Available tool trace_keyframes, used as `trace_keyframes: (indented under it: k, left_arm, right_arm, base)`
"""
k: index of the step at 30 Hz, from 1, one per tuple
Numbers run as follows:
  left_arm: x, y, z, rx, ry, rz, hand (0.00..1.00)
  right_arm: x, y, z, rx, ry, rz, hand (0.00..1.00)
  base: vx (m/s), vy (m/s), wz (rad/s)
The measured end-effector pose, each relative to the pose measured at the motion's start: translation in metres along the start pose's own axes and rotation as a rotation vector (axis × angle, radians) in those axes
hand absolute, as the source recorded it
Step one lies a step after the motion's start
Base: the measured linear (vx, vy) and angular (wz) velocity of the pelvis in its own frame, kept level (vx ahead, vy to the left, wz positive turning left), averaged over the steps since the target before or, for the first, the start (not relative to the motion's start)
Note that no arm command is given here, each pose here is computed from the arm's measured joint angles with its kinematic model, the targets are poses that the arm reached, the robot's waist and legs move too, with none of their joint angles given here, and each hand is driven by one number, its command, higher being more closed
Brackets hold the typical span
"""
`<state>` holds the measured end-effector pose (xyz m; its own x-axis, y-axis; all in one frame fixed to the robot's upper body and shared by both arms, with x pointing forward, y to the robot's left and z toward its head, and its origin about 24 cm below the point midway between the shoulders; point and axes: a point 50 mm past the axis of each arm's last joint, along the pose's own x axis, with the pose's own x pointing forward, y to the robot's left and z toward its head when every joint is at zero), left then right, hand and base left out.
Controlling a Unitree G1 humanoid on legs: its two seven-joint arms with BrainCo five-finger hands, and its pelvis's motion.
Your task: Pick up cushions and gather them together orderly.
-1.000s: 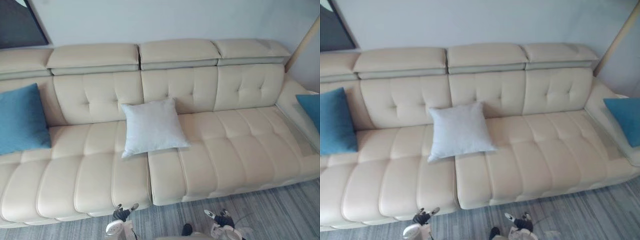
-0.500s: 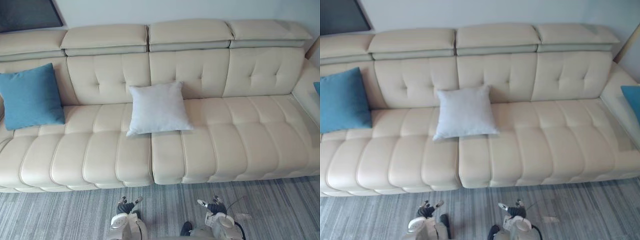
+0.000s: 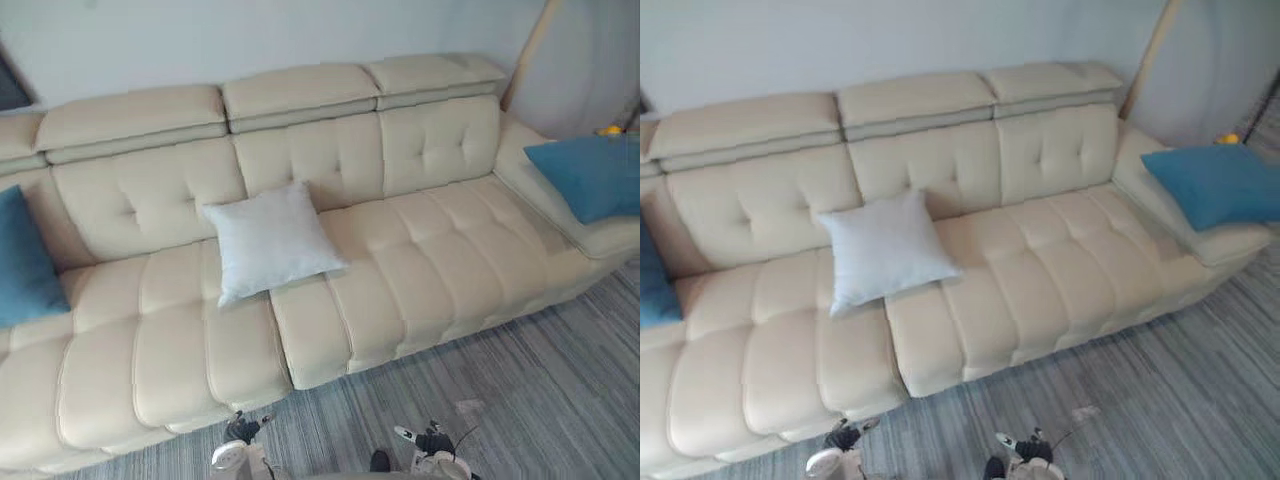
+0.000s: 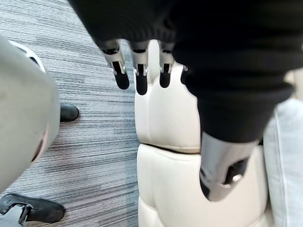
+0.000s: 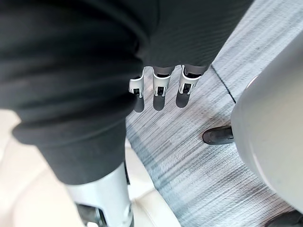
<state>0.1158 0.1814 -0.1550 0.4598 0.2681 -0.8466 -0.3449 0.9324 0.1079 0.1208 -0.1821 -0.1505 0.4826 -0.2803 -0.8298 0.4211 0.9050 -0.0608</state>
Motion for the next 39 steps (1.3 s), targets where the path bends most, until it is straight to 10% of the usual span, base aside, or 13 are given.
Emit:
trace_keyframes:
  k: [39]
  left_arm:
    - [0.0,0.007,0.002,0.126,-0.019,-0.022,0.0]
  right_arm:
    - [0.012,-0.041,0.015,-0.004,0.033,-0.118,0.0]
  base:
    - [0.28,-0.006,-0.71]
